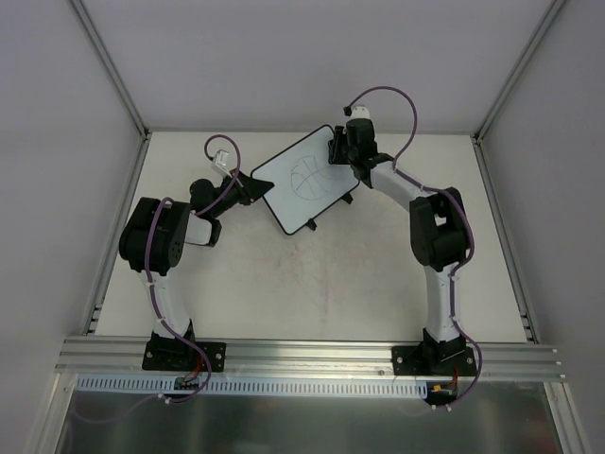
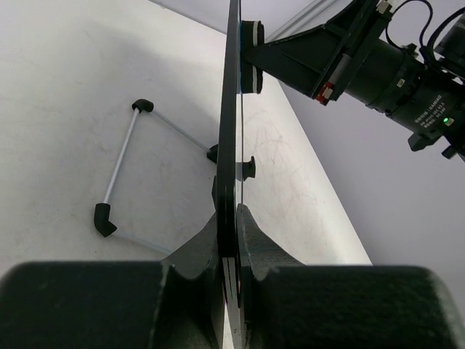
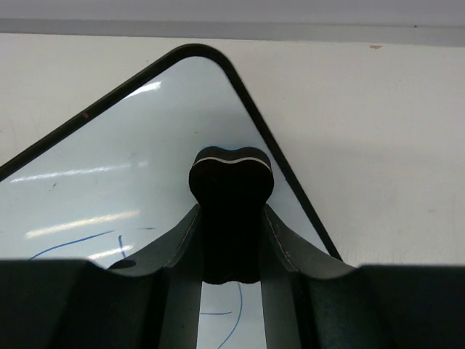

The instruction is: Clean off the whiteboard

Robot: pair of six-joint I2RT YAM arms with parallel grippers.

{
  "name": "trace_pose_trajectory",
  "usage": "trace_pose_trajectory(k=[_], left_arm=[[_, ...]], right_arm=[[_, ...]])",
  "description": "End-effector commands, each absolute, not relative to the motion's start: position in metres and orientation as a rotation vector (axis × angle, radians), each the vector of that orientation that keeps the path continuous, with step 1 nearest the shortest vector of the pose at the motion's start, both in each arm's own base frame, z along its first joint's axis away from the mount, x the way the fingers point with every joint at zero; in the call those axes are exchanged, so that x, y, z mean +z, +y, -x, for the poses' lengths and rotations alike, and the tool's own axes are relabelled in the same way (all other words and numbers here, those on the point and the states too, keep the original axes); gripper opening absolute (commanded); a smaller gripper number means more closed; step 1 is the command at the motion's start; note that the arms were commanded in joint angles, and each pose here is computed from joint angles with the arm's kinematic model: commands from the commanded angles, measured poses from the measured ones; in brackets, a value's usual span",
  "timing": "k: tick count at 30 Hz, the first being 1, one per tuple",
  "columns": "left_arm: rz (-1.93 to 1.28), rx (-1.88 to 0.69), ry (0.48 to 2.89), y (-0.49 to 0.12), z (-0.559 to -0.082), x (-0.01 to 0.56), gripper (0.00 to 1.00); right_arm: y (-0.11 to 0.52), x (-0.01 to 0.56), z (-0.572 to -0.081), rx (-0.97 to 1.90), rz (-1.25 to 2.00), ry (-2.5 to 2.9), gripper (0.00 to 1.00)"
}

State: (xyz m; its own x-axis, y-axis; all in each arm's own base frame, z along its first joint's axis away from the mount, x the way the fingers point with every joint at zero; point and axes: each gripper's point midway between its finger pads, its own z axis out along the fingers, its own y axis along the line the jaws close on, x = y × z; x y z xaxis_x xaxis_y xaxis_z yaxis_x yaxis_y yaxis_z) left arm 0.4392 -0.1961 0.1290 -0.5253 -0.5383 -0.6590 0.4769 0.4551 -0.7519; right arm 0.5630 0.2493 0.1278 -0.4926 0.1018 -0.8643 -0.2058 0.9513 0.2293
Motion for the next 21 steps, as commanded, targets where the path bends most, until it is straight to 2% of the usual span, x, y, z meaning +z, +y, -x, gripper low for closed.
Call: trace_pose_trajectory(k=[1, 12, 21], left_arm=[[-0.219, -1.169, 1.365, -0.197, -0.430, 0.192, 0.00], [-0.228, -1.174, 1.367, -0.198, -0.429, 0.191, 0.00], [-0.232, -1.178, 1.365, -0.198, -0.429, 0.192, 0.00]], right_arm=[[0.313, 0.124, -0.524, 0.458, 0.300, 2.052, 0.00], [0.404, 0.147, -0.458, 0.681, 0.663, 1.937, 0.00], [0.444, 0.143, -0.410, 0.811, 0.933, 1.956, 0.00]])
